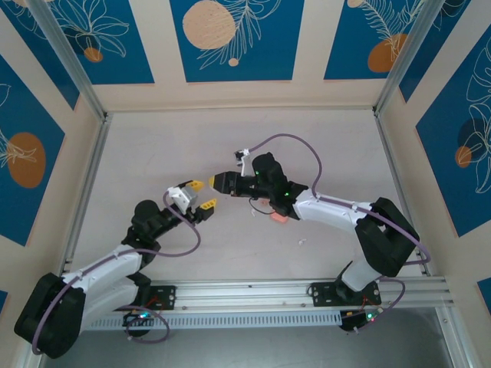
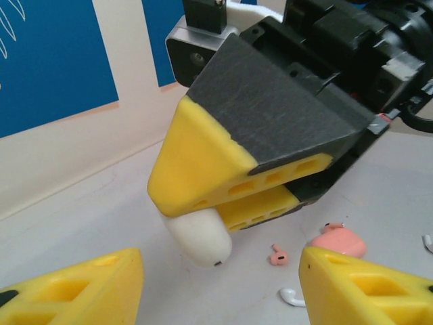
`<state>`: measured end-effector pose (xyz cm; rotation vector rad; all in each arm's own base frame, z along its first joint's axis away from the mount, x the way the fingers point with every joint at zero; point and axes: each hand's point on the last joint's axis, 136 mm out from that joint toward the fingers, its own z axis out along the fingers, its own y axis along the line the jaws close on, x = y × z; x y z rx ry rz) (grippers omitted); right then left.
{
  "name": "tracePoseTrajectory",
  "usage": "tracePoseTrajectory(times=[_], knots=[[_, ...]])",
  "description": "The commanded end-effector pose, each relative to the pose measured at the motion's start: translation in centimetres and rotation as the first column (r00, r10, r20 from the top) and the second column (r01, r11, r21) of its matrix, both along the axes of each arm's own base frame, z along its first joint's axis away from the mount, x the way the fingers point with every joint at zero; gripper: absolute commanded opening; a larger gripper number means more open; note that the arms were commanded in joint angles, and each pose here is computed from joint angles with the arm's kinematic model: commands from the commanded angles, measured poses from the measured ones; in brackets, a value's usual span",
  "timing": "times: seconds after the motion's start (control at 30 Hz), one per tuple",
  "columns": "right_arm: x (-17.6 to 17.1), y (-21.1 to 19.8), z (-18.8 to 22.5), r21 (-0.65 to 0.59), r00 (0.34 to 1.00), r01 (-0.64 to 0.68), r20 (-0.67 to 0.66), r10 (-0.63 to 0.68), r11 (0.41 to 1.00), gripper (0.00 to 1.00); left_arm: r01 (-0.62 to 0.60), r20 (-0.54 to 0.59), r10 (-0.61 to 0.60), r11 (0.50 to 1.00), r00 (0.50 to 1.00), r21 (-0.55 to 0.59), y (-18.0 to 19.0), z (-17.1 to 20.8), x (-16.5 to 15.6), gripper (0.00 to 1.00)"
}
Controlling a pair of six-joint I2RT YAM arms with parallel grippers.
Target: Insert the wireless bluetooth earbuds into the charging case
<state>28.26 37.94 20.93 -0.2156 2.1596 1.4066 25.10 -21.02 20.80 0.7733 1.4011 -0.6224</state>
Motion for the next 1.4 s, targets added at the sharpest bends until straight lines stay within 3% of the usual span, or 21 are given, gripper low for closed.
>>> tracePoseTrajectory(times=[0.0,0.57,1.23,1.3,1.37], knots=[[-0.7,0.4,2.6,0.068,0.998,-0.019,0.062,0.015,0.997,0.39,-0.02,0.071,0.024,0.998,0.997,-0.059,0.1,1.9,0.0,0.6],[-2.2,1.6,3.8,0.105,0.993,-0.085,0.091,0.075,0.991,0.39,-0.074,0.071,0.082,0.991,0.994,-0.112,0.7,2.9,0.6,0.55],[-3.1,2.0,4.1,0.113,0.985,-0.135,0.125,0.12,0.984,0.39,0.008,0.046,-0.004,0.997,0.999,-0.079,-0.5,2.8,-0.1,0.25],[-3.2,1.6,4.2,0.107,0.983,-0.129,0.142,0.113,0.986,0.43,0.015,0.036,-0.013,0.998,0.999,-0.066,-0.7,2.7,-0.1,0.25],[-3.1,1.0,4.3,0.095,0.98,-0.109,0.176,0.091,0.989,0.54,0.024,0.025,-0.023,0.998,0.999,-0.052,-0.8,2.5,-0.1,0.24]])
